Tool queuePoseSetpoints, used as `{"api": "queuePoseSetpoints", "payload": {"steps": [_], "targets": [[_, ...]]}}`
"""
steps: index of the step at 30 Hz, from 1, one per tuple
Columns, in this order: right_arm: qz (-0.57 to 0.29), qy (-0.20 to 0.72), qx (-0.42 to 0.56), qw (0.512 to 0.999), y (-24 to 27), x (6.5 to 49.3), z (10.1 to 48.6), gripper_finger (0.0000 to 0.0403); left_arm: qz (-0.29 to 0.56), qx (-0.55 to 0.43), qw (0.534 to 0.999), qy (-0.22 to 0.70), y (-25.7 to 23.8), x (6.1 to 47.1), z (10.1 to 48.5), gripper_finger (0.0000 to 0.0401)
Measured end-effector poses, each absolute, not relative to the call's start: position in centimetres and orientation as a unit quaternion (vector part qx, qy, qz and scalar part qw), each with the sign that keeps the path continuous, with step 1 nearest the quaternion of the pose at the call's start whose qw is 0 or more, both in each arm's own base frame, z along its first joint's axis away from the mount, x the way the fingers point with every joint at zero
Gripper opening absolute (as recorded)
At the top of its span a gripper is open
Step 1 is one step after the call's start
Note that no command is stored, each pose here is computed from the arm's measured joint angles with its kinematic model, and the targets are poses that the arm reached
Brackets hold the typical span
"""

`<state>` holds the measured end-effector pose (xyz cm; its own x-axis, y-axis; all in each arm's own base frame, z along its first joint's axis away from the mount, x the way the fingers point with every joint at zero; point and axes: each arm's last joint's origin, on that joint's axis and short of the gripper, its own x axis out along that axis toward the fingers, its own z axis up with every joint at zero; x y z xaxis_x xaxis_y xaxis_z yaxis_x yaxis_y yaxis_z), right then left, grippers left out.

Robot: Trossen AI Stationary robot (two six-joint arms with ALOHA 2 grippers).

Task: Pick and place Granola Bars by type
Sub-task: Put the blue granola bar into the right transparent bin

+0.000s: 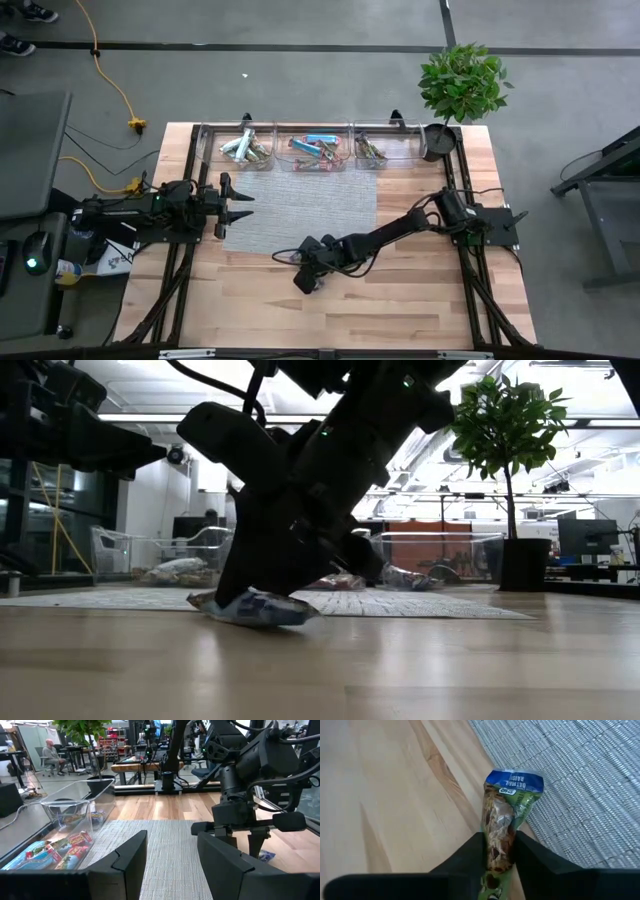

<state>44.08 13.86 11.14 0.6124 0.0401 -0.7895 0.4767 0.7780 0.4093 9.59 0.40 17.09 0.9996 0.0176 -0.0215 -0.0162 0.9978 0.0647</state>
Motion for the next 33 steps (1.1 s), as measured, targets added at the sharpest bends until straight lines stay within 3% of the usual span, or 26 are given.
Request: {"api": "queuePoseSetpoints", "payload": {"steps": [9,21,33], "targets": [[-0.107,0.396,0.286,0.866,13.7,44.2,12.8,0.0048,0.009,0.032,0.999,0.011,0.4,9.6,17.1,0.0172],[-0.170,0.286,0.211,0.919,7.0,44.3,21.2,0.0026,0.009,0.032,0.999,0.011,0.4,9.6,17.1,0.0172],[-0.358,0.329,0.183,0.854,-6.6,38.9,26.9,0.0024,0.009,0.032,0.999,0.012,0.4,9.6,17.1,0.0172]]}}
